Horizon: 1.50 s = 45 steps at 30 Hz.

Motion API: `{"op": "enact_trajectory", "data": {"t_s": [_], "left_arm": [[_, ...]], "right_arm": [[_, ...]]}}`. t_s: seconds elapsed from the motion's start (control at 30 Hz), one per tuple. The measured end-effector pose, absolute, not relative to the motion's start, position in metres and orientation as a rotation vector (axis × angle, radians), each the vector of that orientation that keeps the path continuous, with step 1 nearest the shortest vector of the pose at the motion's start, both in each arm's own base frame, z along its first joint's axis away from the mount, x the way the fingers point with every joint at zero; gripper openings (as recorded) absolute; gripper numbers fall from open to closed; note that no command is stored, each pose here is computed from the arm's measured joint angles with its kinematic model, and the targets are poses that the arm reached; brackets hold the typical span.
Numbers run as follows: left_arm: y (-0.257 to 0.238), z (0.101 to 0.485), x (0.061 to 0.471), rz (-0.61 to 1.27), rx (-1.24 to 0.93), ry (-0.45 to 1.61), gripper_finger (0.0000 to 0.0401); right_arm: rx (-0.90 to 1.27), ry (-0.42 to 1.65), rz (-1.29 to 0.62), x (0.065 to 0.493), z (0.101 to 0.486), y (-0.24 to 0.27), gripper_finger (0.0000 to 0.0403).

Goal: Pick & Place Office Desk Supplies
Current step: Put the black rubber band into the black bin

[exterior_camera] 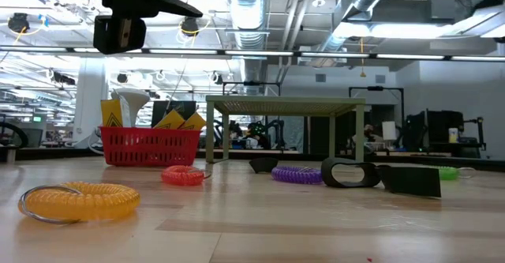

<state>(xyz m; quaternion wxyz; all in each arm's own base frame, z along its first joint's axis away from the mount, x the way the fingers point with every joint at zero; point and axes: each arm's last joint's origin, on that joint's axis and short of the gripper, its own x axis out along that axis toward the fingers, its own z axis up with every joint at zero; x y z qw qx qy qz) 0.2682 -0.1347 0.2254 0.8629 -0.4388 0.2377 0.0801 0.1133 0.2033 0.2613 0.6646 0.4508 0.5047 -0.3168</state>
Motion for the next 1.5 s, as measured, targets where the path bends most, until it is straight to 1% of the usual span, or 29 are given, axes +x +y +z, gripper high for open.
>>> {"op": "enact_trajectory", "data": {"t_s": [0.17,0.5,0.63,0.7,0.97,1.1,1.23,1.5], "left_arm": [[-0.1347,0.2252,0.2682,0.165,-0.910,0.499,0.0088],[-0.1337,0.2252,0.2687,0.167,-0.904,0.498,0.0088],[-0.1337,0.2252,0.2687,0.167,-0.904,0.498,0.0088],[-0.1337,0.2252,0.2686,0.167,-0.904,0.498,0.0088],[-0.1337,0.2252,0.2686,0.167,-0.904,0.498,0.0088],[-0.1337,0.2252,0.2686,0.167,-0.904,0.498,0.0088],[-0.1337,0.2252,0.2686,0.167,-0.904,0.498,0.0088],[-0.1337,0.2252,0.2686,0.167,-0.904,0.498,0.0088]], "right_arm": [[0.976,1.209,-0.755,0.1094,0.2584,0.2005,0.0000],[0.970,1.236,-0.763,0.1085,0.2533,0.2001,0.0000],[0.964,1.240,-0.737,0.1093,0.2535,0.2012,0.0005],[0.961,1.241,-0.736,0.1092,0.2534,0.2012,0.0019],[0.954,1.241,-0.737,0.1090,0.2534,0.2007,0.0112],[0.951,1.241,-0.738,0.1089,0.2533,0.2005,0.0148],[0.949,1.239,-0.739,0.1089,0.2533,0.2003,0.0165],[0.946,1.234,-0.744,0.1091,0.2533,0.1997,0.0168]]}}
